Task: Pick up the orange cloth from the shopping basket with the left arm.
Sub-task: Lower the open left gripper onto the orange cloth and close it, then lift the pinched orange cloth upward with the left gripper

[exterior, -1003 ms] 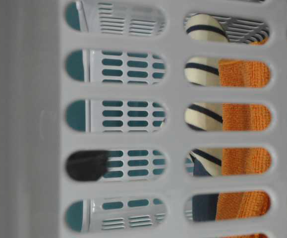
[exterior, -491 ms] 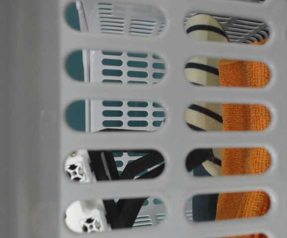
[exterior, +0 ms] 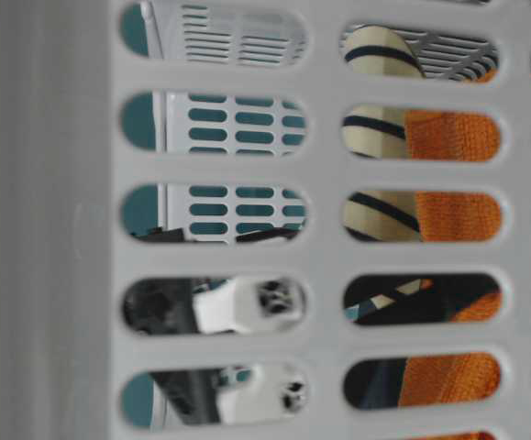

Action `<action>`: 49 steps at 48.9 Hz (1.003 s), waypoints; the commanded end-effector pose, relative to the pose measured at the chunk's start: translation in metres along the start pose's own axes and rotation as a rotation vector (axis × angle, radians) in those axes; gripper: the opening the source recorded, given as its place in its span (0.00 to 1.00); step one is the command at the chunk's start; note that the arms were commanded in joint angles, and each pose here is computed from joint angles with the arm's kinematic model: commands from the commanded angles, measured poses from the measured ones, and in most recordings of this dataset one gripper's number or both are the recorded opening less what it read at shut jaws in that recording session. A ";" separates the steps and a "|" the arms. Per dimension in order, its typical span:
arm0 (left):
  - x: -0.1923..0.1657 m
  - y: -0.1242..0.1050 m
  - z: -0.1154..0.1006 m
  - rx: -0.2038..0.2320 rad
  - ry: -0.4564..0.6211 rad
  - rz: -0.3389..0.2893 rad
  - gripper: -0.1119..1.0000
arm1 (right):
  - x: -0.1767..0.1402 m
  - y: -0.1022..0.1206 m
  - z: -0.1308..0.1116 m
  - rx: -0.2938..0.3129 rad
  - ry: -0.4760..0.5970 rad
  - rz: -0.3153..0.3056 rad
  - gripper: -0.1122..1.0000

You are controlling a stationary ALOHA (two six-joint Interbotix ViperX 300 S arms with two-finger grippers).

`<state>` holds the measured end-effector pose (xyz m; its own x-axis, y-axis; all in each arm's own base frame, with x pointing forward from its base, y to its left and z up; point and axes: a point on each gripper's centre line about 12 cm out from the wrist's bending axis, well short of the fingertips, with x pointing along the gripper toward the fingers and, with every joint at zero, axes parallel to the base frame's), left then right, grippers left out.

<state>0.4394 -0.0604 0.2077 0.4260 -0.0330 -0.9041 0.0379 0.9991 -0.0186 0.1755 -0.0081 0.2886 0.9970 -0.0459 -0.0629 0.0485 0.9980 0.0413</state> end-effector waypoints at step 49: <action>-0.011 0.005 -0.005 0.001 -0.011 0.006 0.23 | 0.001 -0.005 -0.006 0.009 0.013 -0.025 0.77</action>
<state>0.4288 -0.0581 0.1967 0.3986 -0.0275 -0.9167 0.0381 0.9992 -0.0134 0.1745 -0.0118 0.2783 0.9939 -0.0672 -0.0873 0.0712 0.9965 0.0443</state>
